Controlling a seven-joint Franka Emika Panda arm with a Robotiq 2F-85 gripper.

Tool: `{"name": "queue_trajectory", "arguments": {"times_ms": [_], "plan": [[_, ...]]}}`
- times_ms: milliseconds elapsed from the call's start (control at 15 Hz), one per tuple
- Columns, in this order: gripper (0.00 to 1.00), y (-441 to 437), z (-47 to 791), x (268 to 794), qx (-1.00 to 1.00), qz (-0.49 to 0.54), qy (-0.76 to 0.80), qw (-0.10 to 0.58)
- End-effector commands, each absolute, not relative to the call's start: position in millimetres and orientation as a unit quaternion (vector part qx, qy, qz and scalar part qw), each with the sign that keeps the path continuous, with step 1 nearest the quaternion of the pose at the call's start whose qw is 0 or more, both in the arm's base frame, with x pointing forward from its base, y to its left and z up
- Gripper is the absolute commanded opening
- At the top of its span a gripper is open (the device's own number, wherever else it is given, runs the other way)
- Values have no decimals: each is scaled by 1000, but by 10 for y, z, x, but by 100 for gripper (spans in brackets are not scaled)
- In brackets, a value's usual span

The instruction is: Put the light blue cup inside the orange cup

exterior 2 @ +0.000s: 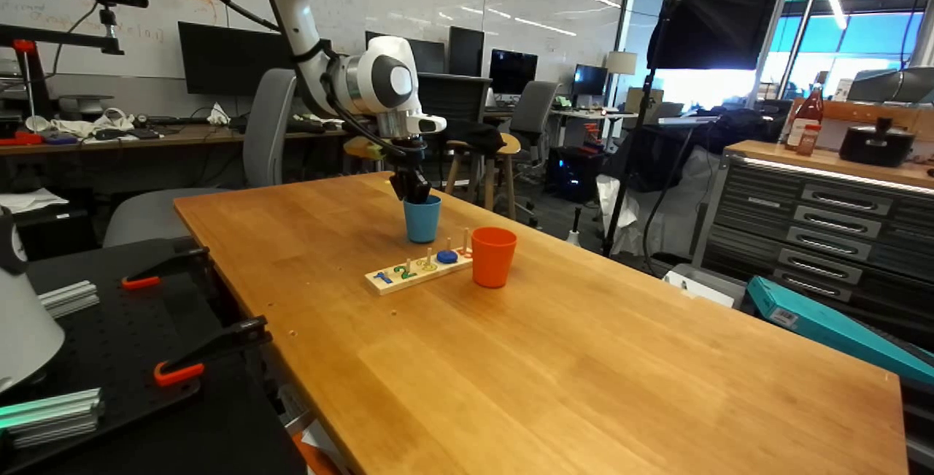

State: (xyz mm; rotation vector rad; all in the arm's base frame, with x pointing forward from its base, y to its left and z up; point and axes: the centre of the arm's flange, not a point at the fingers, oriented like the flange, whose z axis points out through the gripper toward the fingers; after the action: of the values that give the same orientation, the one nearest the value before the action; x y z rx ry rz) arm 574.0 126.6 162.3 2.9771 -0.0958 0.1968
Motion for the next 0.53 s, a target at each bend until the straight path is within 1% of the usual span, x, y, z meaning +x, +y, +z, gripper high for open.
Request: {"name": "queue_trajectory", "arguments": {"times_ms": [0, 267, 467], "plan": [[1, 1133, 1851, 5920, 994, 65, -31, 80], [2, 806, 2200, 6023, 992, 63, -38, 101], [2, 388, 2411, 6168, 988, 67, -62, 125]]}}
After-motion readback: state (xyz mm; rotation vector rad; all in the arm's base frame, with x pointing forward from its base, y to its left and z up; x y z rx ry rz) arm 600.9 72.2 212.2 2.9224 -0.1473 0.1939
